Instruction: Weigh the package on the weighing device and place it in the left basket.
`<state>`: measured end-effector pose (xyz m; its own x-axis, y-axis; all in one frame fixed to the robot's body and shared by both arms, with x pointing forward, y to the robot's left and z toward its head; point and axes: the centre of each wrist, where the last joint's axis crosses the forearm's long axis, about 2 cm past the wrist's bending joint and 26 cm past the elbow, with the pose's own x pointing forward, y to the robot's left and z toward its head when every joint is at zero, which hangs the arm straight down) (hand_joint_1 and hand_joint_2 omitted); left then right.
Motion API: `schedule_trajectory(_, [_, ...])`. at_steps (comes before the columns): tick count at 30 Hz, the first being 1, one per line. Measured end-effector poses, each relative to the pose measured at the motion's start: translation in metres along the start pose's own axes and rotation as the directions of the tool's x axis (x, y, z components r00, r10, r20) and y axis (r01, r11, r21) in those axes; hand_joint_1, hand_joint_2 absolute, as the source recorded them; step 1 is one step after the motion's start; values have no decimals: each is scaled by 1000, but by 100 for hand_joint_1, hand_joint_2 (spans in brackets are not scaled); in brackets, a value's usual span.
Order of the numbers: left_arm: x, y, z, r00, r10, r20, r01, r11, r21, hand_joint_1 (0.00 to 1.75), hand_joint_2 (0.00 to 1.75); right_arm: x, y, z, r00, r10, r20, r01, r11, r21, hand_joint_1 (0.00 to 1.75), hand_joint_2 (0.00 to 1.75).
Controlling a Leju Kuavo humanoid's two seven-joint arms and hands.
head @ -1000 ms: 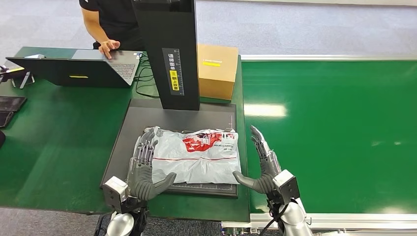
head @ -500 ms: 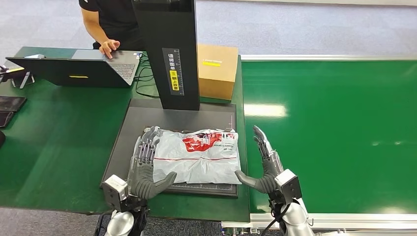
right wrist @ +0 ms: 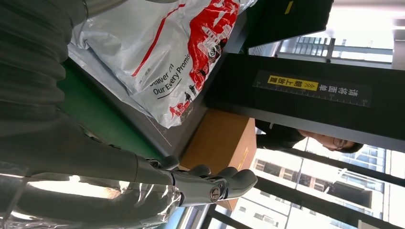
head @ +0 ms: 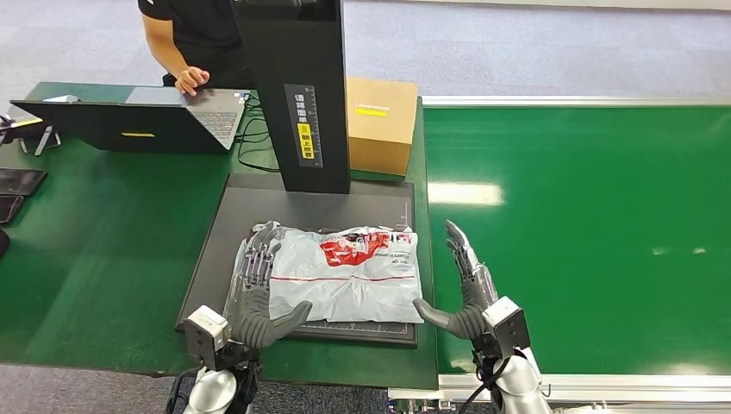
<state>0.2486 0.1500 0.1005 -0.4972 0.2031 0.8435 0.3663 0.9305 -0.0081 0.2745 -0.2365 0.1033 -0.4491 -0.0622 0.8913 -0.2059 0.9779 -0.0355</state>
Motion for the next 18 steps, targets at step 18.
schedule_trajectory(18, [-3, -19, 1, 901, -428, -71, 409, 892, -192, 0, 175, 0, 0, 0, 1000, 2, -1, -2, 1000, 12, 0, 175])
